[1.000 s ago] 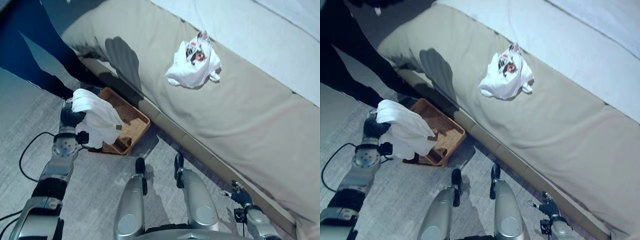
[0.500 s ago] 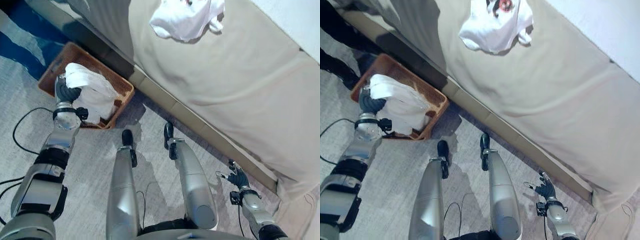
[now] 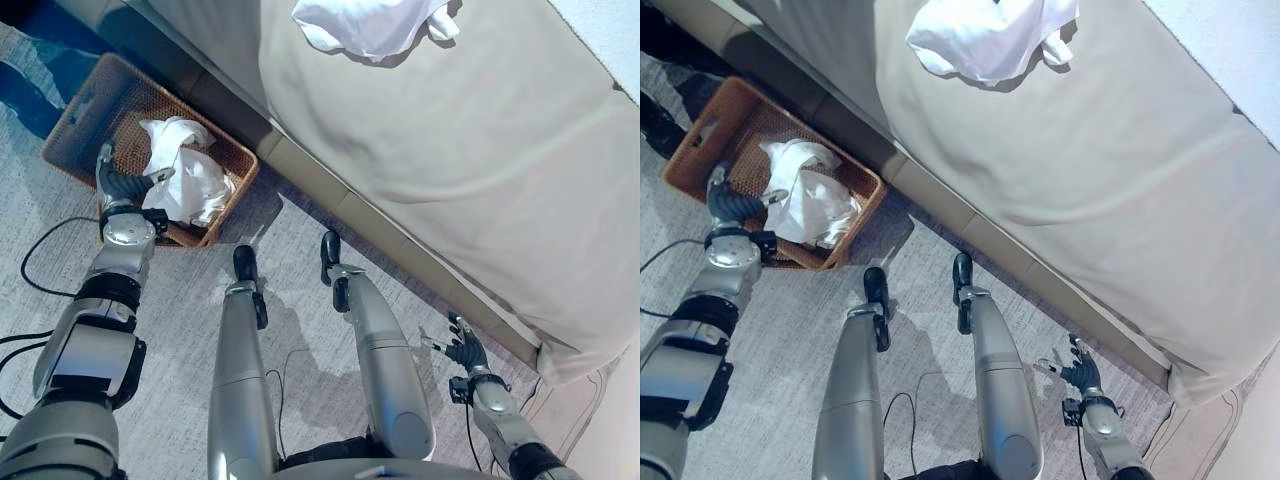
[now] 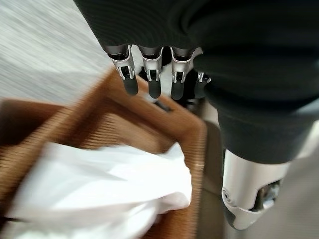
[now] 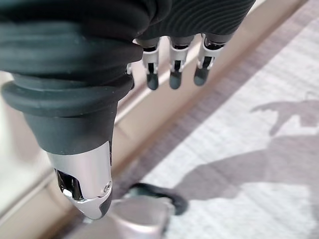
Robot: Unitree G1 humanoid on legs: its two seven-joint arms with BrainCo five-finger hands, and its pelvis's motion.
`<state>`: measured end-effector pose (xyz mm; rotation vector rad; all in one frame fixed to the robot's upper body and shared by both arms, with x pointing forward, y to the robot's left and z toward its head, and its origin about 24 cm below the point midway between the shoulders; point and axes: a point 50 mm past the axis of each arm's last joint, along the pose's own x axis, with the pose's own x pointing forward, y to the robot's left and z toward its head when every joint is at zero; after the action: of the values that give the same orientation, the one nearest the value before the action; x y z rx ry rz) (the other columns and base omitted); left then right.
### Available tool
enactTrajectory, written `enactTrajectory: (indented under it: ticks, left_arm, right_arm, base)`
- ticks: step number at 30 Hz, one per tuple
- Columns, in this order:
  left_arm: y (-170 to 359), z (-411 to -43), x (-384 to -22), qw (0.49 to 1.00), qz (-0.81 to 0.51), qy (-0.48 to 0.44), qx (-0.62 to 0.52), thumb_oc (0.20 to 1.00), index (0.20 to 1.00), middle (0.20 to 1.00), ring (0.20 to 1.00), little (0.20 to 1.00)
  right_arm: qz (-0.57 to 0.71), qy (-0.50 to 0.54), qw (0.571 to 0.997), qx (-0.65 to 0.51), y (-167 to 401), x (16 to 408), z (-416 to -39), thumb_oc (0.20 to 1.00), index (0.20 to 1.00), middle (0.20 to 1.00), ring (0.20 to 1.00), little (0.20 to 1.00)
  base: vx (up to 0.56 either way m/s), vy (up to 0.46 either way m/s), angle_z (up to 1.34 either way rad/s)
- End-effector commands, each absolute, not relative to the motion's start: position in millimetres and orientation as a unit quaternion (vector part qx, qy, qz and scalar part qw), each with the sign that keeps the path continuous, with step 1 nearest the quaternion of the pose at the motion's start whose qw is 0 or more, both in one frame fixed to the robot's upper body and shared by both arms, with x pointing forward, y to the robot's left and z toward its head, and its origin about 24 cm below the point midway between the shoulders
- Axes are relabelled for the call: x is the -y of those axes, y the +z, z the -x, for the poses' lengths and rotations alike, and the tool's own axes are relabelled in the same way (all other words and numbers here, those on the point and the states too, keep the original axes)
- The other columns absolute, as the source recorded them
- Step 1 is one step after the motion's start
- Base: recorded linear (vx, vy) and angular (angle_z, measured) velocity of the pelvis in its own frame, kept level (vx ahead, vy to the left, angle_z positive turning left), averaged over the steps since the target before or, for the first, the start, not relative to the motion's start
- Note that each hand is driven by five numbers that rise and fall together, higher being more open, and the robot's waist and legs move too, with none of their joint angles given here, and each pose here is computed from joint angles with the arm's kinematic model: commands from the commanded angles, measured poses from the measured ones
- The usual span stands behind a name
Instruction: Pick up clothes into the bucket
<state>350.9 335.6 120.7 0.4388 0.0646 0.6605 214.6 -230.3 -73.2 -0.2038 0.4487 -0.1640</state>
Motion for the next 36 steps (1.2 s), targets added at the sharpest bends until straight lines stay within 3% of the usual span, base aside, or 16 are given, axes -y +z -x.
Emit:
enactTrajectory:
  ticks: [1,8,11,15,20,28,32,36]
  left_arm:
    - [127,-343,-351,0.911,-0.222,0.346,-0.025,1.0,1.0,1.0,1.0,1.0]
    - [67,-295,-368,0.905,-0.169,0.383,-0.075,1.0,1.0,1.0,1.0,1.0]
    - [45,-280,-354,0.913,-0.165,0.365,-0.074,1.0,1.0,1.0,1.0,1.0]
    - [25,-269,-313,0.952,-0.125,0.275,-0.039,1.0,1.0,1.0,1.0,1.0]
    - [-15,-253,-264,0.976,-0.117,0.161,-0.087,1.0,1.0,1.0,1.0,1.0]
    - [-51,-229,-200,0.98,-0.139,-0.009,-0.143,1.0,1.0,1.0,1.0,1.0]
    - [-53,-223,-184,0.975,-0.155,-0.071,-0.145,1.0,1.0,1.0,1.0,1.0]
    - [-55,-222,-178,0.976,-0.138,-0.07,-0.152,1.0,1.0,1.0,1.0,1.0]
  right_arm:
    - [0.104,-0.094,0.97,-0.201,-64,240,-215,1.0,1.0,1.0,1.0,1.0]
    - [0.097,-0.109,0.973,-0.178,-54,242,-225,1.0,1.0,1.0,1.0,1.0]
    - [0.085,-0.124,0.972,-0.179,-54,246,-223,1.0,1.0,1.0,1.0,1.0]
    - [0.082,-0.124,0.976,-0.157,-43,255,-228,1.0,1.0,1.0,1.0,1.0]
    - [0.203,-0.084,0.975,-0.021,16,256,-253,1.0,1.0,1.0,1.0,1.0]
    - [0.388,-0.146,0.899,0.144,113,264,-309,1.0,1.0,1.0,1.0,1.0]
    - [0.424,-0.182,0.873,0.159,140,270,-332,1.0,1.0,1.0,1.0,1.0]
    - [0.44,-0.239,0.85,0.162,180,288,-357,1.0,1.0,1.0,1.0,1.0]
  base:
    - [0.03,0.013,-0.02]
    - [0.01,0.006,-0.12]
    - [0.03,-0.025,-0.04]
    - [0.07,-0.023,-0.02]
    - [0.1,-0.005,0.09]
    - [0.05,-0.046,0.1]
    - [0.0,-0.074,0.26]
    - [0.0,-0.084,0.29]
